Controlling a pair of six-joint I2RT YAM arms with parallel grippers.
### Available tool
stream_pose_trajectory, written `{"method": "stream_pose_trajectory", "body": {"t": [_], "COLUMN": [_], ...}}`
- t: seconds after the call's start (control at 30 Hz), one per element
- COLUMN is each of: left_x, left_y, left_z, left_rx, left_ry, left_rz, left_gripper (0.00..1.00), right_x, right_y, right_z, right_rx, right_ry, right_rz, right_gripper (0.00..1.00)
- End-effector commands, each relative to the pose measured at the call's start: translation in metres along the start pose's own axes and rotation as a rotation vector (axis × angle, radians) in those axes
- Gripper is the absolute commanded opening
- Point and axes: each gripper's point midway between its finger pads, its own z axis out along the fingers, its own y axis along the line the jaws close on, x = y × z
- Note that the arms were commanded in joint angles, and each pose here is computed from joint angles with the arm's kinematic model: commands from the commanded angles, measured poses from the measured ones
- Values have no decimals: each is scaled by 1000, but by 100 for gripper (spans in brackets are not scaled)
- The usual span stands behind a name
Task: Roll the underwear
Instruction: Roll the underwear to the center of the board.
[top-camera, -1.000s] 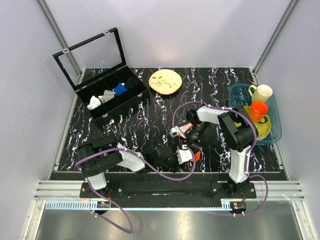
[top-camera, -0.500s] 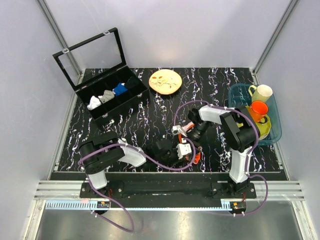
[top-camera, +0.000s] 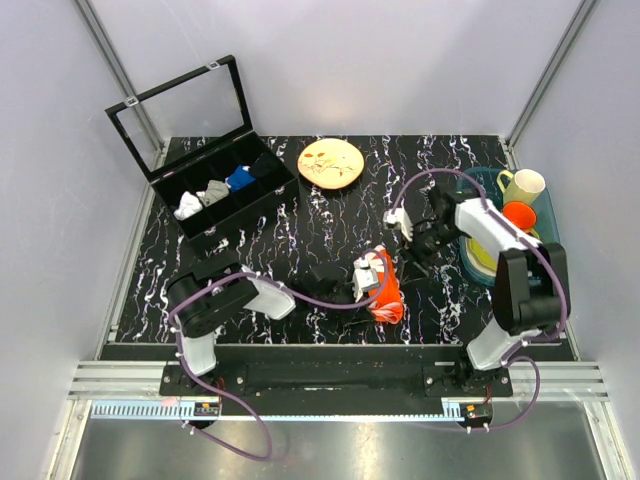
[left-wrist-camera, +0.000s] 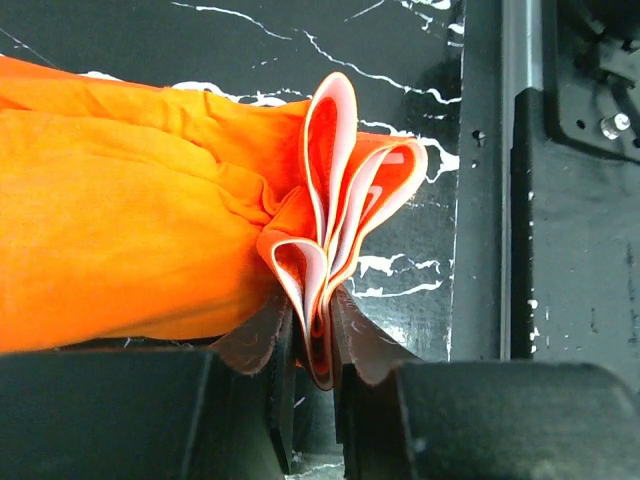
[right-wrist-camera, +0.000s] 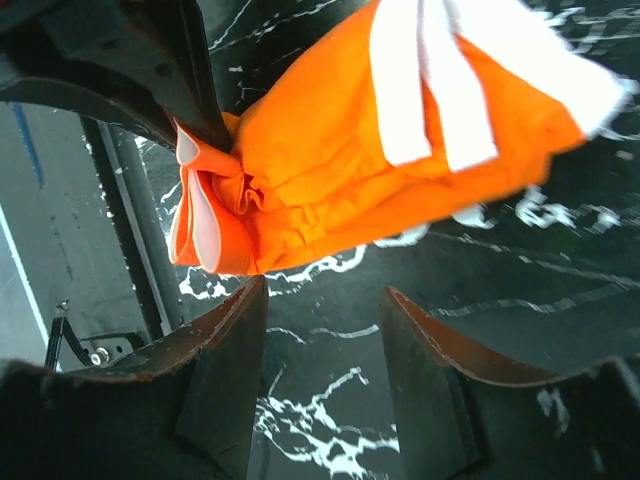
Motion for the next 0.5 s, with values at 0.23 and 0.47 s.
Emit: {"method": "stream_pose_trajectory", "body": {"t": [0.23, 0.47], "left_x": [28, 33], "left_y": [4, 33], "left_z": [-3, 1], "left_rx": [219, 249], "left_ry": [178, 296], "left_rz": [-473, -842], "left_gripper": [20, 22], "right_x": [-46, -26], "right_y": [41, 78], "right_z": [-63, -5], "right_rx": [339, 87], "right_ry": [-274, -206], "right_rz": [-535, -656], "right_gripper": [100, 90]}}
